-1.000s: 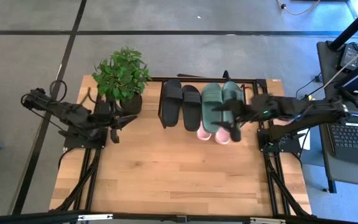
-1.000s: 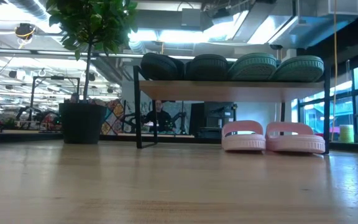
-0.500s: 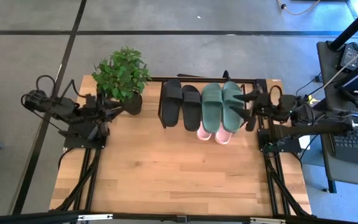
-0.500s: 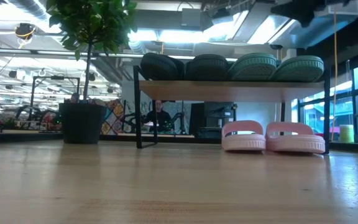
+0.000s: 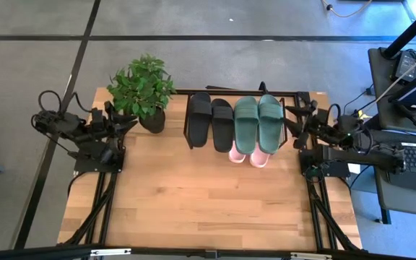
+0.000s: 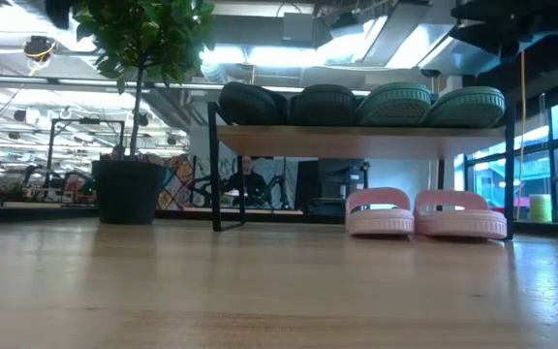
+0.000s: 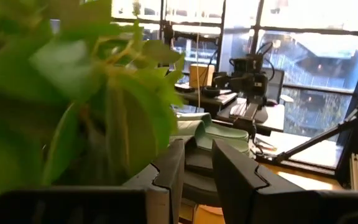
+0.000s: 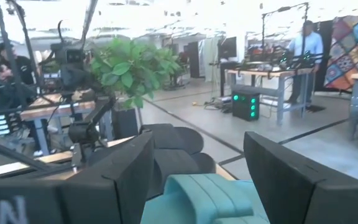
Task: Pick and place slides into the shelf
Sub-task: Return to Home Position
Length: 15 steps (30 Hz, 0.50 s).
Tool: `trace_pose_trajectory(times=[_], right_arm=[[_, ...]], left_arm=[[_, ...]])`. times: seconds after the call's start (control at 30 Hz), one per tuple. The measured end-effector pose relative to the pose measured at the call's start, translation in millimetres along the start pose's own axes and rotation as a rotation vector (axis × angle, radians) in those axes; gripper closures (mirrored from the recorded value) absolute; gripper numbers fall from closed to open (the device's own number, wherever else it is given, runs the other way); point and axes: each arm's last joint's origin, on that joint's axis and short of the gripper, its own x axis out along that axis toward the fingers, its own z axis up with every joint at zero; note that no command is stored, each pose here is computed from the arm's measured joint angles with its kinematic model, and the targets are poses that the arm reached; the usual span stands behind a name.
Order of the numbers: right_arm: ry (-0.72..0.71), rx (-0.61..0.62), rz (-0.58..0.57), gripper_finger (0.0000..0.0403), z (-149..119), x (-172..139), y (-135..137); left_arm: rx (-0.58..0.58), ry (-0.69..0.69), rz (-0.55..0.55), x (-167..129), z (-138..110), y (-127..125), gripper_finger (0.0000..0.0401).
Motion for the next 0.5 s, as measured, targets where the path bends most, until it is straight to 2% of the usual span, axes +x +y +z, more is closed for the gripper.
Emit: trace_pose_trajectory(times=[0.3,0.5], right_arm=[[-0.057,0.007,-0.053,0.0157,-22,-17,-10],[-0.031,0.0,-0.062,0.0157,-37,-15,-10]], left_arm=[[-0.033,-0.06,-0.025,-10,-27,10,0.0325],[0.021,-0.006,0.101,-8,-37,12,0.0325]])
